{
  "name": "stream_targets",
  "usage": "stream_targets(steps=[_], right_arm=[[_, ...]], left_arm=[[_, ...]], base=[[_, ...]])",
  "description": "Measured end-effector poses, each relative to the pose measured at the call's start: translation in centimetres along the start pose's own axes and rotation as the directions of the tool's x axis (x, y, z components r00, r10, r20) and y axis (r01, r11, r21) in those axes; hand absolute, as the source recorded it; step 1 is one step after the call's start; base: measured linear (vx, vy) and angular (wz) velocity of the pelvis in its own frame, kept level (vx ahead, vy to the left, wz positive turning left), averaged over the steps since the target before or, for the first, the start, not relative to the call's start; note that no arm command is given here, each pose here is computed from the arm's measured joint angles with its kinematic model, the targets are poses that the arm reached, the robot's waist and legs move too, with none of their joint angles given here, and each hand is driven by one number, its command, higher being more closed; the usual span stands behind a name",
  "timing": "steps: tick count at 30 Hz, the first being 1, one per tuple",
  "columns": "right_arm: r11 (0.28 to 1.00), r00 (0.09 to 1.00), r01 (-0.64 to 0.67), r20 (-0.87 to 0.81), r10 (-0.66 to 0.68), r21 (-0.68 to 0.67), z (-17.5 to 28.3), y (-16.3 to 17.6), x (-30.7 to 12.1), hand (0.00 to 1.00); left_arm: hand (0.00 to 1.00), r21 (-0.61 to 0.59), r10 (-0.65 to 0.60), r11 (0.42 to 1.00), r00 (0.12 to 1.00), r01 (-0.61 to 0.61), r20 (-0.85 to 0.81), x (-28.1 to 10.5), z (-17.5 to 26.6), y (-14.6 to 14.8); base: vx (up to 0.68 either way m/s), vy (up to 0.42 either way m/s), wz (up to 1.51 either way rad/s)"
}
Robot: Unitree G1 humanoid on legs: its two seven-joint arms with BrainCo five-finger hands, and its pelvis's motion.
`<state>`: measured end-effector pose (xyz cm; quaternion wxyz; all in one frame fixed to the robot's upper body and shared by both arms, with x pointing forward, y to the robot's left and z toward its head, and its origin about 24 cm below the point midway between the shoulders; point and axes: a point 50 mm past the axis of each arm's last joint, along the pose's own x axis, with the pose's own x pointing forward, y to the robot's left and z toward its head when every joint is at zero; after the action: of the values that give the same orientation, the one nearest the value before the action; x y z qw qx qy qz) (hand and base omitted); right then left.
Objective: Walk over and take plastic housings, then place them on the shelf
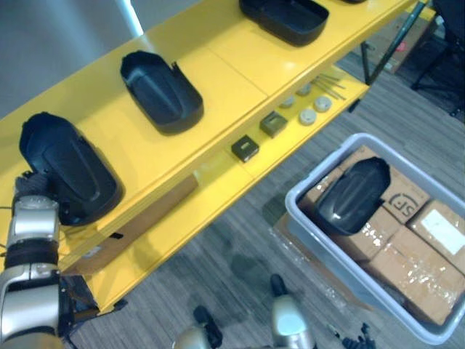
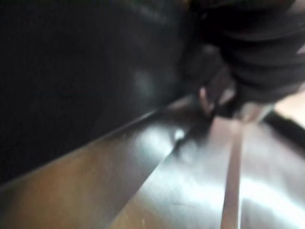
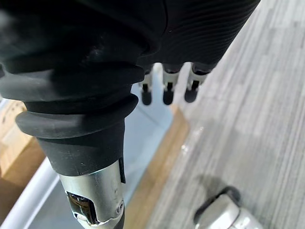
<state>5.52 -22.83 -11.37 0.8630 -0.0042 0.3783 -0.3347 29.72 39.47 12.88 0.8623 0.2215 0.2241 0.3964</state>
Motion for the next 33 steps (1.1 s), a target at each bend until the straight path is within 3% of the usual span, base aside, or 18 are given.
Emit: stream_targets(steps=[8,13,18,19,21,23,26,30,33], right_arm=[[0.999,0.999,-0.032,-0.037,0.031,-0.02,-0.5,0.1,0.0,0.0],[0.999,1.0,-0.027,-0.01,0.027,-0.043,-0.5,0.0,-0.1,0.0],[1.0,0.999,0.017,0.037,-0.016,-0.002,0.0,-0.3,-0.1,0.0],[1.0,0.999,0.015,0.049,-0.015,0.003,0.2,-0.3,-0.1,0.0],[1.0,0.999,0.014,0.052,-0.014,0.005,0.2,-0.2,-0.1,0.0],[1.0,0.998,0.012,0.062,-0.013,0.009,0.3,-0.2,-0.1,0.0],[1.0,0.998,0.013,0.059,-0.013,0.006,0.3,-0.1,-0.1,0.0],[0.999,0.999,0.02,0.039,-0.019,-0.026,0.1,0.0,0.2,0.0],[0.998,0.999,0.047,0.018,-0.046,-0.035,-0.2,0.2,0.5,0.0]], left_arm=[[0.0,-0.019,0.096,0.995,0.995,-0.095,0.014,-0.1,0.2,0.2],[0.0,-0.097,0.12,0.988,0.993,-0.118,0.012,-0.2,0.4,0.1],[0.0,-0.275,0.247,0.938,0.962,-0.208,0.115,-0.6,3.5,1.0],[0.0,-0.363,0.327,0.899,0.926,-0.244,0.19,-1.2,5.6,1.8],[0.0,-0.426,0.378,0.869,0.894,-0.253,0.24,-1.7,7.0,2.5],[0.0,-0.528,0.436,0.818,0.844,-0.226,0.314,-2.6,9.2,3.6],[0.0,-0.566,0.468,0.802,0.789,-0.19,0.398,-3.6,11.0,4.7],[0.0,-0.598,0.353,0.801,0.818,-0.015,0.453,-3.9,12.1,4.2],[0.0,-0.602,0.277,0.785,0.785,0.148,0.554,-4.7,13.5,4.5]], base=[[0.0,0.0,0.0],[0.0,0.0,0.0],[-0.01,0.001,0.04],[-0.01,0.005,0.1],[-0.01,0.004,0.11],[-0.01,0.002,0.14],[0.04,-0.013,0.16],[0.05,-0.017,0.21],[-0.01,-0.008,0.15]])
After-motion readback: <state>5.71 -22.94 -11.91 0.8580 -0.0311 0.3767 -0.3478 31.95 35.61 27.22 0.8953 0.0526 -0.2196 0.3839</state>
